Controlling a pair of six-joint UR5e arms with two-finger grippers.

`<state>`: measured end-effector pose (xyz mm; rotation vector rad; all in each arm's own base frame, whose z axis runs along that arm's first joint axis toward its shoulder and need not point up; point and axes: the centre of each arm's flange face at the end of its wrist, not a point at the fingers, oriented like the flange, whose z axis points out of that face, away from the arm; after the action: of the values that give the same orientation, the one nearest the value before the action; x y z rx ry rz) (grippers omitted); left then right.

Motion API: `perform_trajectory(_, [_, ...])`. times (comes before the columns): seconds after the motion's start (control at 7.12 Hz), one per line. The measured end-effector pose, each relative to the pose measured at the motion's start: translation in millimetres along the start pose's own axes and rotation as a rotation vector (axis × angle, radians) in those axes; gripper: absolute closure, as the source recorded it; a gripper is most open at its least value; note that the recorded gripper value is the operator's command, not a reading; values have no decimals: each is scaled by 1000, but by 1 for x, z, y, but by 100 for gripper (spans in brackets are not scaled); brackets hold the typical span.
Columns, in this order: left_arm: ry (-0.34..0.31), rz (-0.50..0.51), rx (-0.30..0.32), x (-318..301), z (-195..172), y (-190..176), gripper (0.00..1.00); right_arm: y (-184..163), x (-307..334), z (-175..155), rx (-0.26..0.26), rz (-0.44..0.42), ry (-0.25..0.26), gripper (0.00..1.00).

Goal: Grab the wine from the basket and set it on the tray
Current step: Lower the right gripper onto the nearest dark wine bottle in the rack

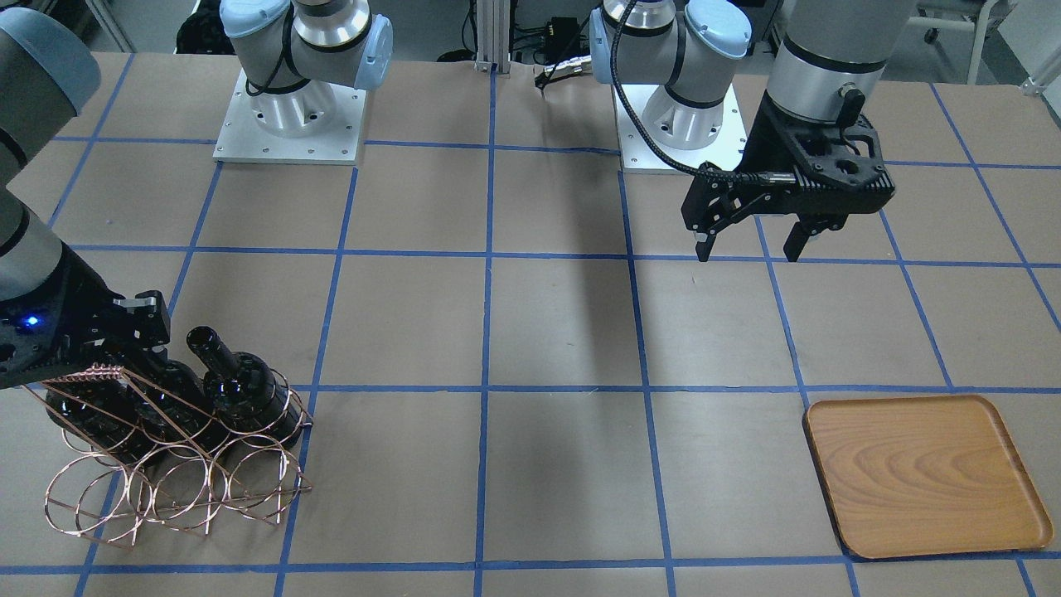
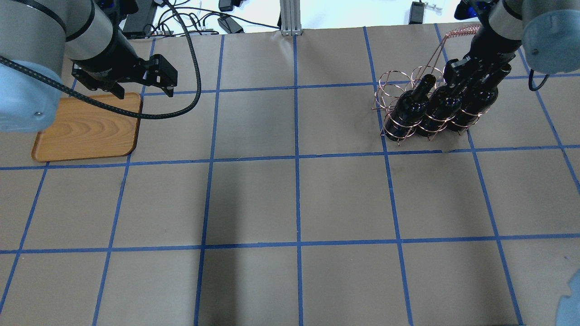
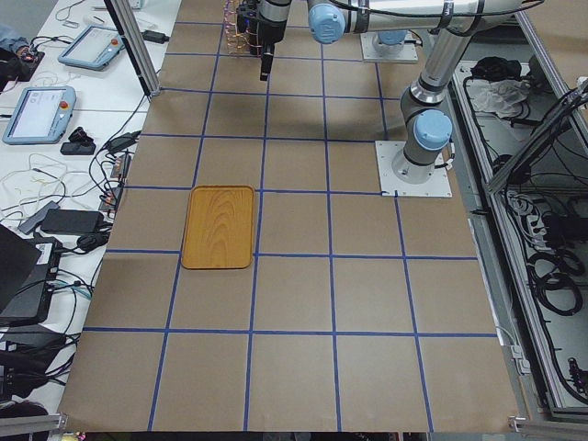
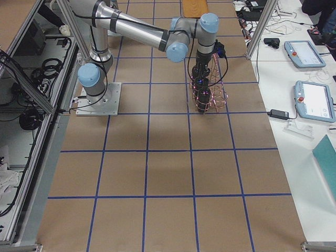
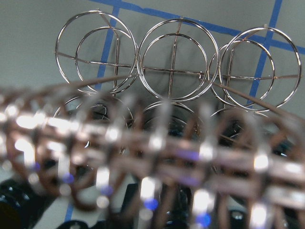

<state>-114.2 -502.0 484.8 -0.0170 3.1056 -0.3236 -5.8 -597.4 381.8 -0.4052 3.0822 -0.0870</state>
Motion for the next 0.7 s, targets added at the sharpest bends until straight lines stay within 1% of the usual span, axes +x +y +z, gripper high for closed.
perform_trajectory(0.28, [1, 0, 0, 0, 1, 0, 0, 1, 0, 0, -12, 0, 4, 53])
perform_trajectory(0.56, [1, 0, 3, 1, 1, 0, 0, 0, 1, -3, -4, 0, 10, 49])
perform_trajectory(0.7, [1, -1, 11, 0, 0, -1, 0, -1, 2, -4, 2, 0, 13, 41])
